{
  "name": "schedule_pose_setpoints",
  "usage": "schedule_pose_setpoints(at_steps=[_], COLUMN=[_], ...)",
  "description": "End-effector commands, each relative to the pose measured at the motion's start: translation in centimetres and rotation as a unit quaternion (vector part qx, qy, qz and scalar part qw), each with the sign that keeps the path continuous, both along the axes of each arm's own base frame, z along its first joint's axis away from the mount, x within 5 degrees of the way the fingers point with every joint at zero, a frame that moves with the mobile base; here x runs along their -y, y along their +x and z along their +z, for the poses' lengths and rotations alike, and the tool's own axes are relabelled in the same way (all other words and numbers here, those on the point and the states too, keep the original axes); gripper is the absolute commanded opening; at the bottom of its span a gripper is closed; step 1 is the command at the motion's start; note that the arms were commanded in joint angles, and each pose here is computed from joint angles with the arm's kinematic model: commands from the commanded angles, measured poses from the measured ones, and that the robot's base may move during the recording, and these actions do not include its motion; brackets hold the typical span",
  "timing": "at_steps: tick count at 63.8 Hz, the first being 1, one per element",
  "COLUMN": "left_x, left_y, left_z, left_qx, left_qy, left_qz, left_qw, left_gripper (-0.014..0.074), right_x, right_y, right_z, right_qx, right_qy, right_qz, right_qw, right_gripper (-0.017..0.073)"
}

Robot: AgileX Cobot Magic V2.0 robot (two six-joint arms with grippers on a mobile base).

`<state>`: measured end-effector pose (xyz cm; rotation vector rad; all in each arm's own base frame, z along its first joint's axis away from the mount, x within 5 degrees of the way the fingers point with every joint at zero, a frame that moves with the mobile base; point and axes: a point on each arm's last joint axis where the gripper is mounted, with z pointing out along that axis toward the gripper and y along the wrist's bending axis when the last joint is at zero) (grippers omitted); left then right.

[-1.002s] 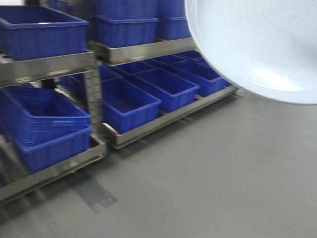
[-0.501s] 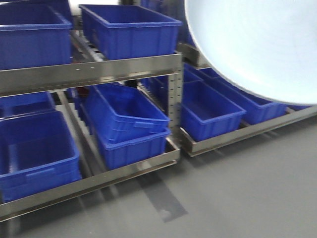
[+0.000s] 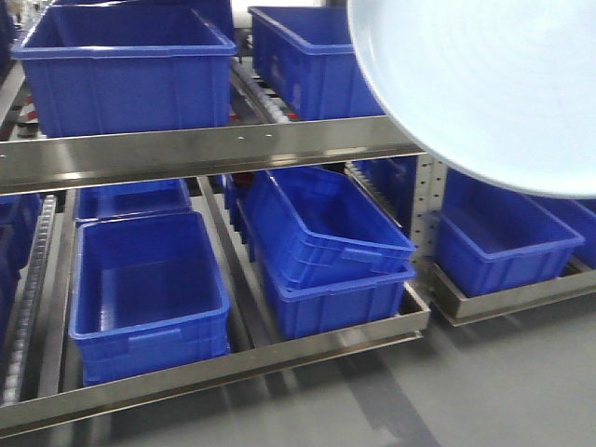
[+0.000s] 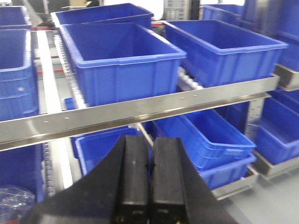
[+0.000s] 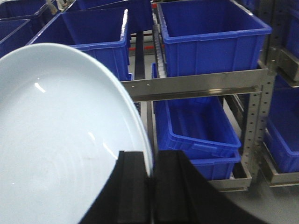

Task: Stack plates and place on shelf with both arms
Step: 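Turn the base toward the shelf of blue bins, holding the plates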

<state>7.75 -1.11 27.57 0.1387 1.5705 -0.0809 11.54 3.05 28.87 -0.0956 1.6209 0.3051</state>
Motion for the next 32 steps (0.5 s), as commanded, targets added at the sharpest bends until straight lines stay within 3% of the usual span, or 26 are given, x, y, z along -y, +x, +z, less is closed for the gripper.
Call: schedule_pose_setpoints(at_steps=[1,32], left_x=[-0.13,-0.13], left_y=[0.04,0.04], left_z=[1.69,1.69], left_qx=[0.053,0.053], left_qy=[-0.009,-0.009], left_qz=[0.008,0.008], left_qw=[0.999,0.999], left_gripper=[0.0080,0.0080], right_x=[0.18,0.18], right_y=[0.02,0.02], right_z=[1.92,1.92], right_qx=[0.062,0.062], right_qy=[0.018,0.018], right_qz=[-0.009,-0.009], right_qw=[0.998,0.998], right_gripper=[0.0036,0.0036])
